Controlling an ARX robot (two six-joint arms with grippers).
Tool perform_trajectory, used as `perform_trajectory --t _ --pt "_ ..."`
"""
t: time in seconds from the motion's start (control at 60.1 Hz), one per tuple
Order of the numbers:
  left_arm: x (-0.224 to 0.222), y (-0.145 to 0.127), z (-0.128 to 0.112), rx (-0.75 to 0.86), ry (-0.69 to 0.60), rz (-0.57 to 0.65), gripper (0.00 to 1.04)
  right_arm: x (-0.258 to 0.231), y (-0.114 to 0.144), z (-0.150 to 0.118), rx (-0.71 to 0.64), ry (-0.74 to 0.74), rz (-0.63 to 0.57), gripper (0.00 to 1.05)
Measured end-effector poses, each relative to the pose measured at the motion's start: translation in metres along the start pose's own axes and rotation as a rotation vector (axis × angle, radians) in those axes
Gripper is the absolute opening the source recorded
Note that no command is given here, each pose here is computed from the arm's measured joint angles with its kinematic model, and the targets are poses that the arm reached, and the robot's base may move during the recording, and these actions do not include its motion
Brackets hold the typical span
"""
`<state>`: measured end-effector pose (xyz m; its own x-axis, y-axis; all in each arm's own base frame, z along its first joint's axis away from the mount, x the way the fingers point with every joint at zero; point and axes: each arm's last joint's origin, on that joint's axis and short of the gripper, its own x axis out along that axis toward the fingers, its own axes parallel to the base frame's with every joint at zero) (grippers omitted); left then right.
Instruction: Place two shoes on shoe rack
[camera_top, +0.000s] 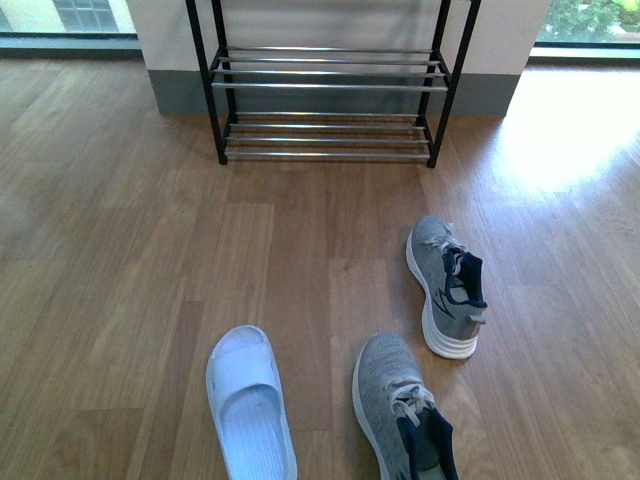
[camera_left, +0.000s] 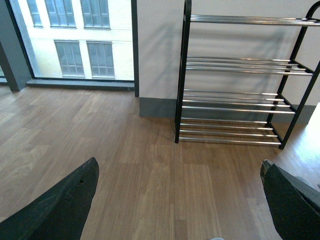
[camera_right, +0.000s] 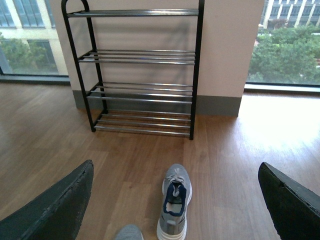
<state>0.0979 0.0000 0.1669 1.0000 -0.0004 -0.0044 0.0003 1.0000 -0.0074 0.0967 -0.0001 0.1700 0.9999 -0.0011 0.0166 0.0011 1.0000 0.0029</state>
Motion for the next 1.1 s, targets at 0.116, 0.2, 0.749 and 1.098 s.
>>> perform_trajectory --t 0.116,0.2,0.749,1.098 --pt "0.0 0.0 0.0 0.0 0.0 0.0 0.95 0.0 0.0 0.0 0.0 0.0 0.0 0.95" --pt "0.0 0.0 0.0 0.0 0.0 0.0 0.95 0.0 0.0 0.0 0.0 0.0 0.0 0.95" --pt "0.0 0.0 0.0 0.0 0.0 0.0 0.95 0.058 -0.011 0.001 0.088 0.246 -0.1 0.95" --pt "0.0 0.0 0.0 0.0 0.0 0.0 0.95 0.205 -0.019 -0.08 0.084 0.65 -0.065 0.95"
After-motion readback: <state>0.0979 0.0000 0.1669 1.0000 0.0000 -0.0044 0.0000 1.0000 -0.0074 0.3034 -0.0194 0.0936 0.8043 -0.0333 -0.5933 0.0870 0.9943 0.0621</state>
